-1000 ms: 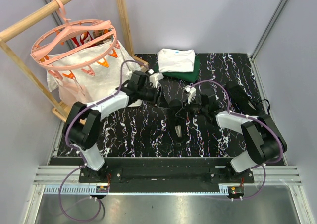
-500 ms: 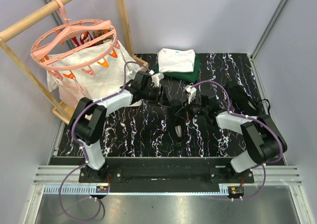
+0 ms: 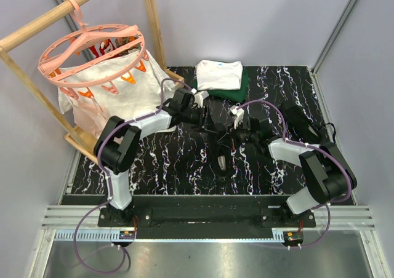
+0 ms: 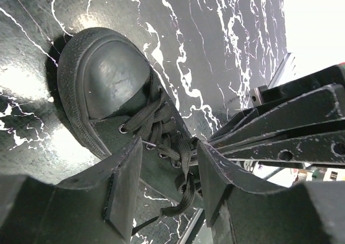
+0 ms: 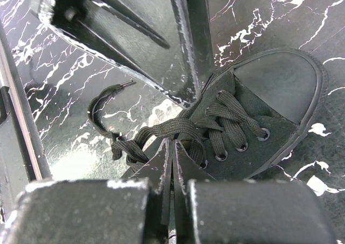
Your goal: Tie the shoes
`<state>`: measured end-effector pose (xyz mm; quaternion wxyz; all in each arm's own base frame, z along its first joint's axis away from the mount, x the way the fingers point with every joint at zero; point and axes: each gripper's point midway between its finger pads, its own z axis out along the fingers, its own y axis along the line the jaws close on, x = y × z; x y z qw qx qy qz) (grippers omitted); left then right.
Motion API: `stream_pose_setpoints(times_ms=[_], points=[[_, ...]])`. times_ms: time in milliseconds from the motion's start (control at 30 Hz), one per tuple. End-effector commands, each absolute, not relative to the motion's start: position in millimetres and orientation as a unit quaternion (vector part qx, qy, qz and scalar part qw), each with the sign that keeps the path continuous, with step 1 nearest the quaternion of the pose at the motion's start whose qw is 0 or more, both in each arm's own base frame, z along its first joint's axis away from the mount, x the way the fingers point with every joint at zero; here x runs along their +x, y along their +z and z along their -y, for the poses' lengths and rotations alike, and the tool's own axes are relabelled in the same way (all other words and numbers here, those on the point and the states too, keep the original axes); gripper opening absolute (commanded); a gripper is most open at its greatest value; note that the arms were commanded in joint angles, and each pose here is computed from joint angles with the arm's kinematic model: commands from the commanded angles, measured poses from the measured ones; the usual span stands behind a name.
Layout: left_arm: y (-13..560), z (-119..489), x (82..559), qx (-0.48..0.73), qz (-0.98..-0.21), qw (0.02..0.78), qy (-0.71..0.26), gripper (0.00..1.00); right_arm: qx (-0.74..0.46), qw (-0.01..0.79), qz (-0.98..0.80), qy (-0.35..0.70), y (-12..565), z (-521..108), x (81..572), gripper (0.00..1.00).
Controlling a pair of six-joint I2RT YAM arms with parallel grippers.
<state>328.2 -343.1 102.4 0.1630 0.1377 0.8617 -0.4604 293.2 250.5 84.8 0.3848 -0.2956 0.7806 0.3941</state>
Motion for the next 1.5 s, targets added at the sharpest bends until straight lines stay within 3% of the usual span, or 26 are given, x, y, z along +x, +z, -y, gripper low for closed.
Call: stream_pose_setpoints(times_ms=[0, 633, 733, 767, 967, 1100, 1167, 1300, 1467], points=[[113.4, 351.2, 335.8, 0.138, -0.854, 0.171, -0.472, 0.48, -0.304, 0.412, -0.757, 0.405, 105.1, -255.4, 300.2, 0.00], [101.9, 357.3, 327.3, 0.119, -0.857, 0.139, -0.482, 0.53, -0.302, 0.411, -0.758, 0.407, 105.5, -257.0, 302.0, 0.00], [105.5, 358.1, 328.6, 0.118, -0.852, 0.142, -0.489, 0.45, -0.303, 0.408, -0.757, 0.409, 104.6, -257.3, 299.8, 0.00], [108.0, 359.8, 327.7, 0.118, -0.849, 0.141, -0.495, 0.37, -0.302, 0.408, -0.758, 0.410, 104.4, -257.1, 300.0, 0.00], [111.8, 365.3, 327.5, 0.118, -0.840, 0.139, -0.510, 0.23, -0.304, 0.410, -0.758, 0.407, 103.5, -256.9, 301.6, 0.00], [111.3, 364.8, 325.1, 0.117, -0.840, 0.135, -0.512, 0.04, -0.302, 0.410, -0.757, 0.409, 105.6, -257.2, 301.5, 0.00], [112.3, 364.5, 324.1, 0.119, -0.839, 0.136, -0.514, 0.00, -0.301, 0.409, -0.758, 0.409, 105.7, -257.1, 301.1, 0.00], [114.7, 359.4, 326.6, 0.124, -0.841, 0.147, -0.506, 0.00, -0.308, 0.391, -0.764, 0.411, 106.5, -255.4, 293.3, 0.27], [118.1, 345.3, 337.6, 0.140, -0.848, 0.180, -0.478, 0.00, -0.356, 0.393, -0.747, 0.401, 129.3, -250.2, 280.7, 0.41]])
